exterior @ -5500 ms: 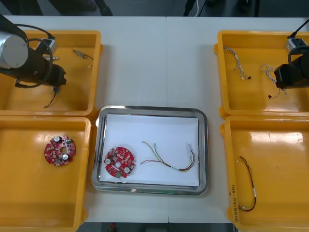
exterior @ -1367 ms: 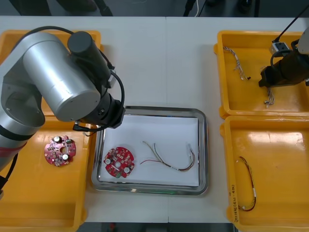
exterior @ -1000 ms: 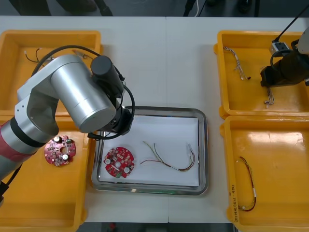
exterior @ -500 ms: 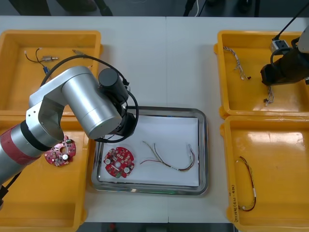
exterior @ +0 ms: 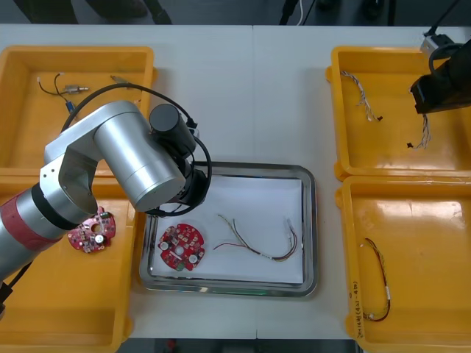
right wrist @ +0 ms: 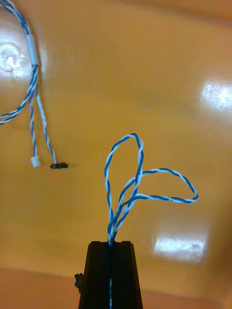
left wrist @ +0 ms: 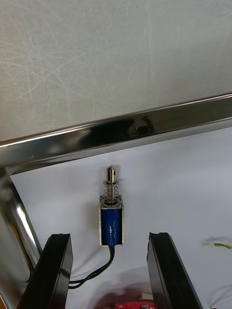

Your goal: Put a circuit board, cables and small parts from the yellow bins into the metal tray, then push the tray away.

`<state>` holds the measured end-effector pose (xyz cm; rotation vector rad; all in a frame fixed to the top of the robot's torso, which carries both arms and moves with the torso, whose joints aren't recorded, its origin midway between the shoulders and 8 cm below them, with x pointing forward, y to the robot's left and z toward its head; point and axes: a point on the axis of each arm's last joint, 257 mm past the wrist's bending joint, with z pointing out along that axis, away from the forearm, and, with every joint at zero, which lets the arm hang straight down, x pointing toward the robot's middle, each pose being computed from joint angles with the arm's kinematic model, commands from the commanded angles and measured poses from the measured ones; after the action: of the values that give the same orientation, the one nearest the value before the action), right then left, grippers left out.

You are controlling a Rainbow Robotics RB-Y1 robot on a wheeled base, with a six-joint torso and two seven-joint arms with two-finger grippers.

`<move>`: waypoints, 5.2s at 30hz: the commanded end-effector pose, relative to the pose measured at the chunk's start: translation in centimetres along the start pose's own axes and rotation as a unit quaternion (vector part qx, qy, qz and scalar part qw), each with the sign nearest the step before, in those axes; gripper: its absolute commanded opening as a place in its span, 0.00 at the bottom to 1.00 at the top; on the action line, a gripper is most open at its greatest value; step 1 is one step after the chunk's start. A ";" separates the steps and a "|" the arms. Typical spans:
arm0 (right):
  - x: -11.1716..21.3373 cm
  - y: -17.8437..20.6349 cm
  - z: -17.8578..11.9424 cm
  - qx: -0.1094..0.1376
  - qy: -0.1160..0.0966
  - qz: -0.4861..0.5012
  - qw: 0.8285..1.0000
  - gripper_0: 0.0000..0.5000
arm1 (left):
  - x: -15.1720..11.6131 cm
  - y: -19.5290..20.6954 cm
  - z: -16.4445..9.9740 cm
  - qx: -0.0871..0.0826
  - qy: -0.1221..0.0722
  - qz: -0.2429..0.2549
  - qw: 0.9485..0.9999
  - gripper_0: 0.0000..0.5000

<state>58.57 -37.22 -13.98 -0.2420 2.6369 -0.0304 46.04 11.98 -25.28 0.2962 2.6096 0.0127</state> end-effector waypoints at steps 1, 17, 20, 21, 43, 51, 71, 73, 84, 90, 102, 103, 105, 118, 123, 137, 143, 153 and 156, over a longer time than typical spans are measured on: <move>-0.7 -1.3 -4.8 0.022 -0.014 -0.020 0.999 0.00 | -0.1 0.6 0.0 -0.006 -0.008 -0.010 1.000 0.97; -3.4 4.4 -13.2 0.035 -0.089 -0.130 0.987 0.00 | -2.8 2.0 -5.0 0.013 -0.025 -0.051 0.998 1.00; -3.3 6.4 -13.2 0.030 -0.096 -0.165 0.981 0.00 | -3.2 2.8 -6.9 0.018 -0.022 -0.063 0.998 1.00; -3.2 6.8 -13.3 0.029 -0.098 -0.172 0.980 0.00 | -3.2 3.0 -7.3 0.019 -0.022 -0.064 0.998 1.00; 2.9 24.3 -12.8 -0.026 -0.102 -0.475 0.874 0.00 | -5.2 14.2 -15.5 -0.002 -0.019 -0.072 0.997 1.00; 7.3 28.0 -9.9 -0.053 -0.051 -0.550 0.832 0.00 | -5.8 19.5 -15.2 -0.028 -0.010 -0.100 0.995 1.00; 10.5 36.6 -4.8 -0.063 -0.044 -0.660 0.747 0.00 | -9.1 27.9 -13.6 -0.054 -0.015 -0.159 0.986 1.00; 10.6 36.9 -4.2 -0.065 -0.041 -0.664 0.744 0.00 | -9.4 28.6 -13.1 -0.061 -0.014 -0.155 0.986 1.00; 11.5 37.0 0.0 -0.067 -0.016 -0.666 0.743 0.00 | -12.1 30.8 -10.8 -0.066 -0.031 -0.175 0.982 1.00; 12.3 37.0 2.1 -0.075 -0.004 -0.662 0.746 0.00 | -14.4 30.7 -9.6 -0.058 -0.055 -0.189 0.979 1.00; 13.0 37.2 4.4 -0.070 -0.017 -0.662 0.746 0.00 | -16.6 30.0 -6.6 -0.042 -0.092 -0.197 0.975 1.00; 12.9 37.3 4.4 -0.069 -0.019 -0.663 0.745 0.00 | -16.6 30.0 -6.5 -0.043 -0.092 -0.198 0.975 1.00; 12.7 36.9 4.7 -0.062 -0.023 -0.665 0.744 0.00 | -16.6 29.8 -6.1 -0.041 -0.091 -0.197 0.975 1.00; 12.2 34.3 5.3 -0.044 -0.017 -0.663 0.747 0.00 | -16.6 29.4 -2.0 -0.046 -0.105 -0.187 0.976 1.00; 12.3 34.8 5.2 -0.051 -0.020 -0.659 0.750 0.00 | -16.7 29.2 -0.9 -0.048 -0.113 -0.183 0.975 1.00; 11.5 35.9 4.4 -0.045 -0.040 -0.655 0.753 1.00 | -16.6 30.5 1.1 -0.057 -0.136 -0.182 0.972 1.00; 11.1 35.8 2.3 -0.043 -0.043 -0.647 0.760 1.00 | -15.9 30.7 2.0 -0.058 -0.139 -0.182 0.972 1.00; 10.2 34.8 -3.5 -0.073 -0.013 -0.609 0.790 1.00 | -15.4 30.6 2.5 -0.056 -0.134 -0.179 0.973 0.95; 9.2 34.3 -5.5 -0.060 -0.011 -0.579 0.813 1.00 | -15.0 30.6 2.8 -0.056 -0.132 -0.177 0.974 0.11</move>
<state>41.29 -6.25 -20.62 -1.9334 2.0580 -0.2340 65.95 40.06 -18.48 -0.3224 2.3474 -0.0232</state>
